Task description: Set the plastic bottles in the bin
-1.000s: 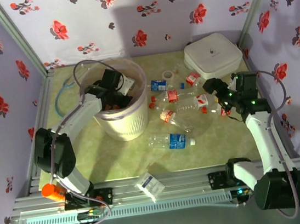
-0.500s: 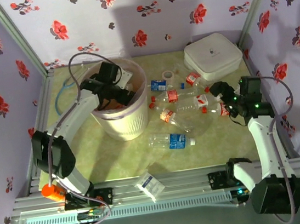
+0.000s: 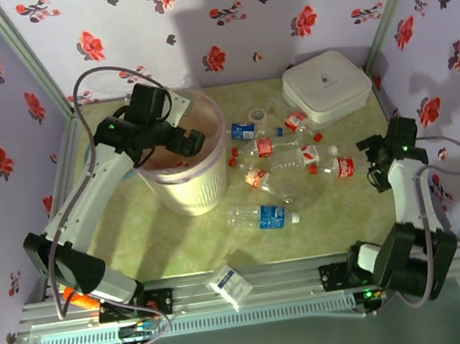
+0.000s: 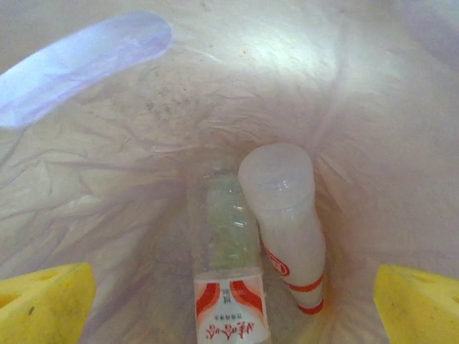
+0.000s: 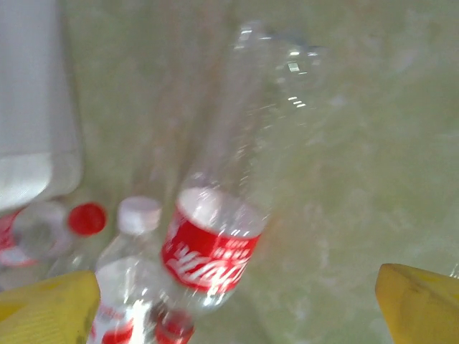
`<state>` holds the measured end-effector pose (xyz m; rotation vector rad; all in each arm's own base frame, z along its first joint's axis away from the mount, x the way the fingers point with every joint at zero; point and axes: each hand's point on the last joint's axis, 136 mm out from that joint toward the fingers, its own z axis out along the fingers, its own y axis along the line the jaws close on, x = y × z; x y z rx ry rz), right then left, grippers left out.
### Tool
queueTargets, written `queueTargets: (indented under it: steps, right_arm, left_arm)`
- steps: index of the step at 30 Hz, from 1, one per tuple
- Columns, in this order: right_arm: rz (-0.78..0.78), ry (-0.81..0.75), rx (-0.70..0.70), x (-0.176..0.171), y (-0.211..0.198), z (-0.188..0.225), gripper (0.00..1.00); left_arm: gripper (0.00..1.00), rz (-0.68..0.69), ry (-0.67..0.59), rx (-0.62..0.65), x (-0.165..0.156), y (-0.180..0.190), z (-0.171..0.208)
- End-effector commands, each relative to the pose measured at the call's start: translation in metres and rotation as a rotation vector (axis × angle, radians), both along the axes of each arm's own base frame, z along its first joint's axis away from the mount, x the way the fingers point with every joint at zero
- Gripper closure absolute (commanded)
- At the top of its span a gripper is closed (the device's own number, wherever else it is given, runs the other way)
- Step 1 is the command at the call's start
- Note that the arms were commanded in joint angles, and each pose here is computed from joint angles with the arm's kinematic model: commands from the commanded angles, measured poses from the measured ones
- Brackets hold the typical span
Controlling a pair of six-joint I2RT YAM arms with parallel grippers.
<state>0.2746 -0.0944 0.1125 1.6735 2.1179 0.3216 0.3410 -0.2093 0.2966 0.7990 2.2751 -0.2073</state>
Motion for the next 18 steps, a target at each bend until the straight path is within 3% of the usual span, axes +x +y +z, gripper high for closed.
queueTargets:
  steps: [1,12,18]
  right_arm:
    - [-0.078,0.0,0.053,0.007,-0.008,-0.013,0.01]
    - [-0.179,0.058,0.05,0.017,-0.042,-0.046,0.01]
    - [-0.196,0.042,0.088,0.039,-0.053,-0.057,0.01]
  left_arm:
    - [0.0,0.005,-0.049,0.004,-0.015,0.01,0.027]
    - [0.0,-0.002,-0.142,-0.044,-0.032,0.013,0.075]
    - [0.0,-0.002,-0.164,-0.056,-0.041,0.013,0.086]
